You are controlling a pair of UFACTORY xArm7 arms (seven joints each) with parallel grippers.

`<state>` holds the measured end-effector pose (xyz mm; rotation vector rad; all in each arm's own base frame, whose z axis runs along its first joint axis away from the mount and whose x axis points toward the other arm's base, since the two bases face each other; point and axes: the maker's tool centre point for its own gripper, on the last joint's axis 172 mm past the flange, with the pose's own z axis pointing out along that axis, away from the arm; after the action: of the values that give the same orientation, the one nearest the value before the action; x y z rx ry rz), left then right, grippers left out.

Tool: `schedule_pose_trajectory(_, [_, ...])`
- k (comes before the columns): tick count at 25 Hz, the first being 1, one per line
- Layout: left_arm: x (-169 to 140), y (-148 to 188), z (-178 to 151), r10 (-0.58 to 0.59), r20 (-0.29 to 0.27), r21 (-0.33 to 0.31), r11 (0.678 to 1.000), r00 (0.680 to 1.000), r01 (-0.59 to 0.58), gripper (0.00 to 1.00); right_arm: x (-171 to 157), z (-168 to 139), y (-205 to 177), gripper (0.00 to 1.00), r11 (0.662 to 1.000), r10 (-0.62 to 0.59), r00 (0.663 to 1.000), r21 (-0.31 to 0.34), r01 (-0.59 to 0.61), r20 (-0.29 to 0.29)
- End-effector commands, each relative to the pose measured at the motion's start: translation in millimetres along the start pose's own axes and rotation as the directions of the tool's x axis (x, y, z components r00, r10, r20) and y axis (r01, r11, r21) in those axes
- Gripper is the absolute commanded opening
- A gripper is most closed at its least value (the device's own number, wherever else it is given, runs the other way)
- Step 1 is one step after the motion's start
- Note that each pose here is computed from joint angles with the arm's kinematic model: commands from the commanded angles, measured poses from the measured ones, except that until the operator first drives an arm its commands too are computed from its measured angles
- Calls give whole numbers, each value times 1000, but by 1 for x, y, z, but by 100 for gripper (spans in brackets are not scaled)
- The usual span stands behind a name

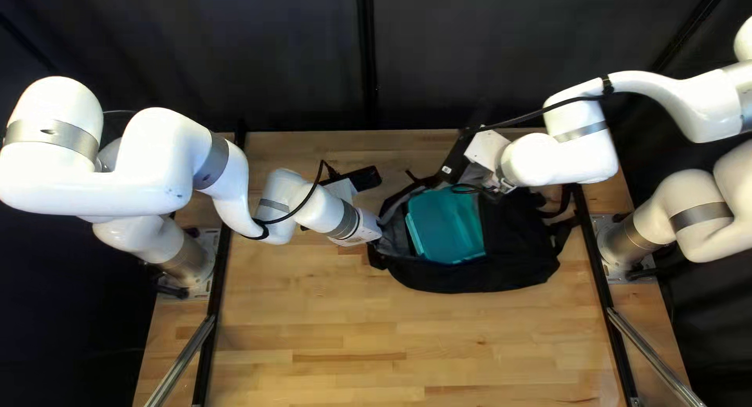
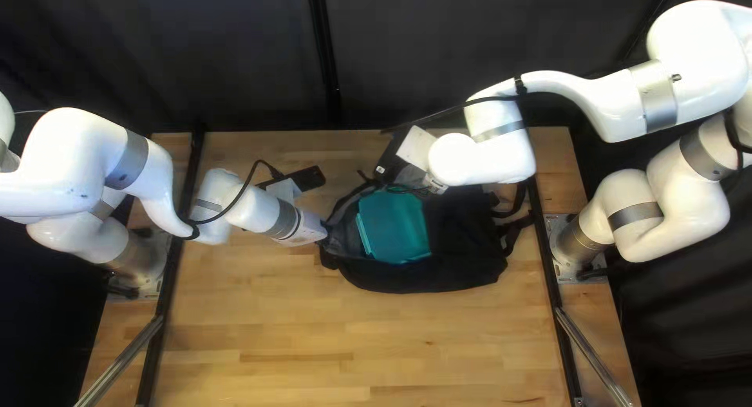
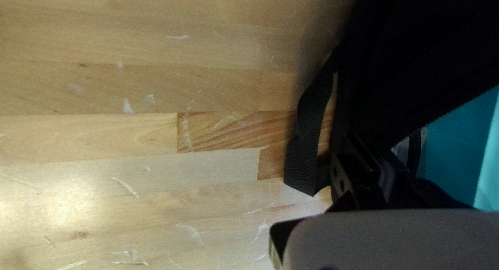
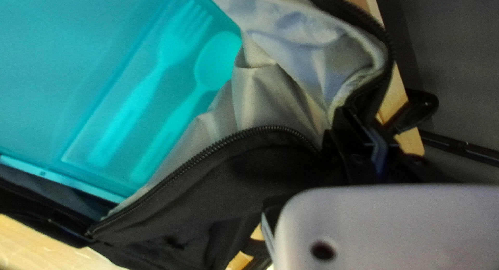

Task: Remove a lunch box from a kids backpack

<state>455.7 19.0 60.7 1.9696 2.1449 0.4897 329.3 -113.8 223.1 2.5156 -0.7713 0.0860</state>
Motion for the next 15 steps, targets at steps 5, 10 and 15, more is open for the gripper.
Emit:
schedule_pose_trajectory(5, [-13,21,-16,88,-5,8,996,996,-88,90,1,-1,-9,0,1000,3,1000,1,-3,-7])
schedule_pose_trajectory(10, [-32,49,-51,364,12,20,931,931,-364,100,5,-4,-16,0,1000,-9,1000,9,9,-17])
schedule_pose_trajectory(15, [-35,40,-101,624,21,0,781,781,-624,100,3,-7,-17,0,1000,-15,1000,15,15,-24])
